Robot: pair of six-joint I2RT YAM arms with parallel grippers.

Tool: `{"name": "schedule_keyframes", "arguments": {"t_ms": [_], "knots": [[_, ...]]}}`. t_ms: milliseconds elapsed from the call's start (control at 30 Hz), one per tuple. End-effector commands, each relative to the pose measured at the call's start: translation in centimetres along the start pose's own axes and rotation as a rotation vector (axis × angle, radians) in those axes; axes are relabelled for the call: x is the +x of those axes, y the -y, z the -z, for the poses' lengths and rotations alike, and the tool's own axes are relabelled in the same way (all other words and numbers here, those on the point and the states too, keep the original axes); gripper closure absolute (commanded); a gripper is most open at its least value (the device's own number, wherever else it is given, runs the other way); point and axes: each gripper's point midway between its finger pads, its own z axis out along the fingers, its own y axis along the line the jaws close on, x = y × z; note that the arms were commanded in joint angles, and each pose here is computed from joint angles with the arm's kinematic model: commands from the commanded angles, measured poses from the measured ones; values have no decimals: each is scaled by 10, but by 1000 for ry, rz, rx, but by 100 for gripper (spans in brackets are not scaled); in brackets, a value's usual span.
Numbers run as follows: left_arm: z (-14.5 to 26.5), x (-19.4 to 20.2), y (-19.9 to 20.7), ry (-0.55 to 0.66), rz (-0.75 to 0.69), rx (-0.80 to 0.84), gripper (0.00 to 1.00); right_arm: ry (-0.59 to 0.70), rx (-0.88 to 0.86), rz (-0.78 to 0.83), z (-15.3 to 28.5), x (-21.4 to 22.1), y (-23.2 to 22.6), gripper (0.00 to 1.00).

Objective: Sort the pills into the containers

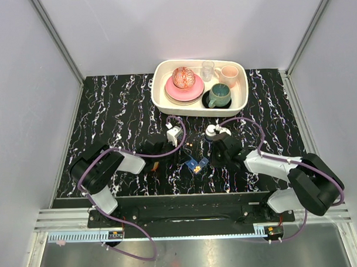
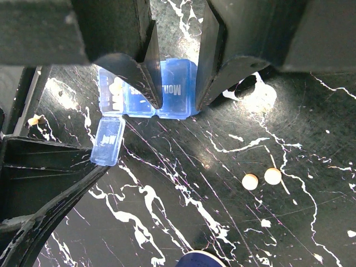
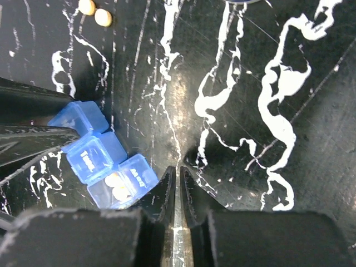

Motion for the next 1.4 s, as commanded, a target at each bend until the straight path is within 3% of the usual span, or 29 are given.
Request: {"name": "schedule_keyframes", "arguments": {"t_ms": [0,400,867,1367], "knots": [[5,19,-4,-57,6,-11,67,38,-108,37,4,-11,-21,88],[5,20,-5,-61,8,-11,66,94,-240,110,20,-19,-41,85],[5,19,-4,-60,8,-12,67,-40,-415,174,18,9,-65,88],[5,19,-4,-59,8,-14,67,-121,-390,183,5,25,-60,88]]}}
